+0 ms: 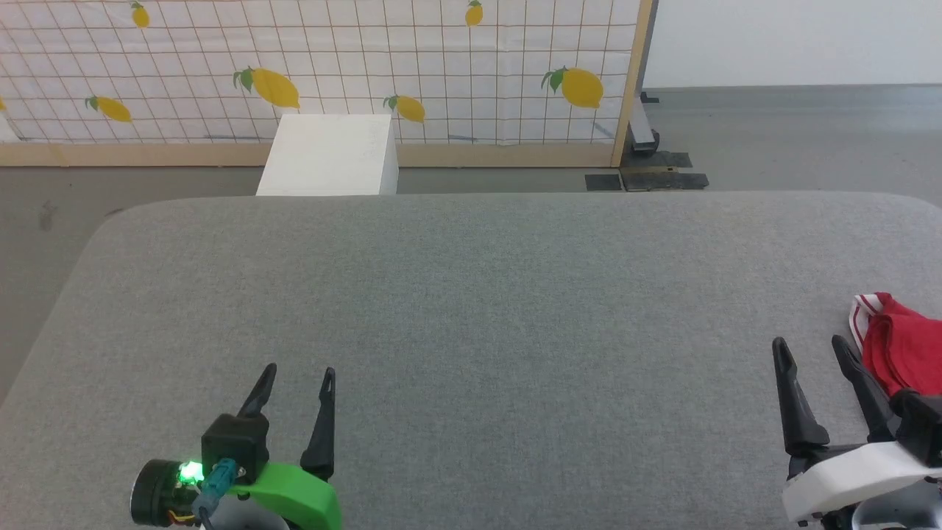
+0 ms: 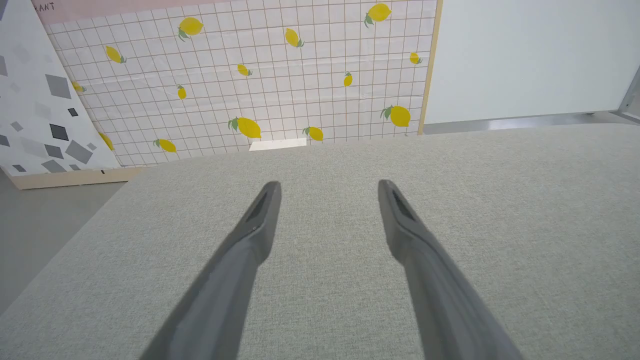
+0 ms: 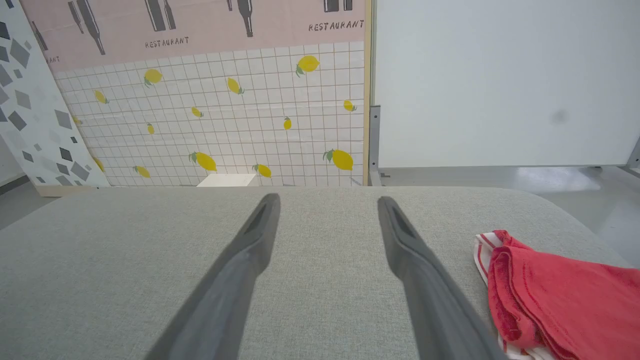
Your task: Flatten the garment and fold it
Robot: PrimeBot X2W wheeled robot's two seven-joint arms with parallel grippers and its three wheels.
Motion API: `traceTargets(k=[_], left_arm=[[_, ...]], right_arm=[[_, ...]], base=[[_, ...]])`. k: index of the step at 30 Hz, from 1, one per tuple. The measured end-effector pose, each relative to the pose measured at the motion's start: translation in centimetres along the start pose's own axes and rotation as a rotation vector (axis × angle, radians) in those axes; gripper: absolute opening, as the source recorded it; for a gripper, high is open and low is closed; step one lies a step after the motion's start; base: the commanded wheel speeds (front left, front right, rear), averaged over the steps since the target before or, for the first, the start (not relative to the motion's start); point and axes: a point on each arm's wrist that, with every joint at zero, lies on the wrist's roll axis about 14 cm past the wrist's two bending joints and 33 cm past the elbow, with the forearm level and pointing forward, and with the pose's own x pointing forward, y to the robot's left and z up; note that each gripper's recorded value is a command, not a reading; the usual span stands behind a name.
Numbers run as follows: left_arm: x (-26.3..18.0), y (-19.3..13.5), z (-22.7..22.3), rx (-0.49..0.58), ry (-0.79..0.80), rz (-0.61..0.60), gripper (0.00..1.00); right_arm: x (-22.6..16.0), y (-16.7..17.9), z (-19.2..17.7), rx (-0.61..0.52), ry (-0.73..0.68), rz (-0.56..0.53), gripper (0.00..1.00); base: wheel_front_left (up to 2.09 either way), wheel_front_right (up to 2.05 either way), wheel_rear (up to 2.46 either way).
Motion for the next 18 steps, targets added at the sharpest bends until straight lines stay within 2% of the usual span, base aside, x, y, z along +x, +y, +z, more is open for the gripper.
traceTargets(k=[8, 9, 18], left_arm=[[-0.03, -0.10, -0.24, -0.006, 0.008, -0.002, 1.00], [-0.03, -0.12, -0.23, -0.010, 0.007, -0.003, 0.00], [0.03, -0.14, -0.24, -0.013, 0.008, -0.002, 0.00]], right_arm=[[0.06, -0.01, -0.16, 0.002, 0.009, -0.002, 1.00], [0.07, -0.02, -0.15, 0.002, 0.009, -0.002, 0.00], [0.07, 0.00, -0.25, 0.002, 0.012, -0.001, 0.00]], base=[[0.00, 0.00, 0.00], [0.00, 0.00, 0.00], [0.00, 0.00, 0.00]])
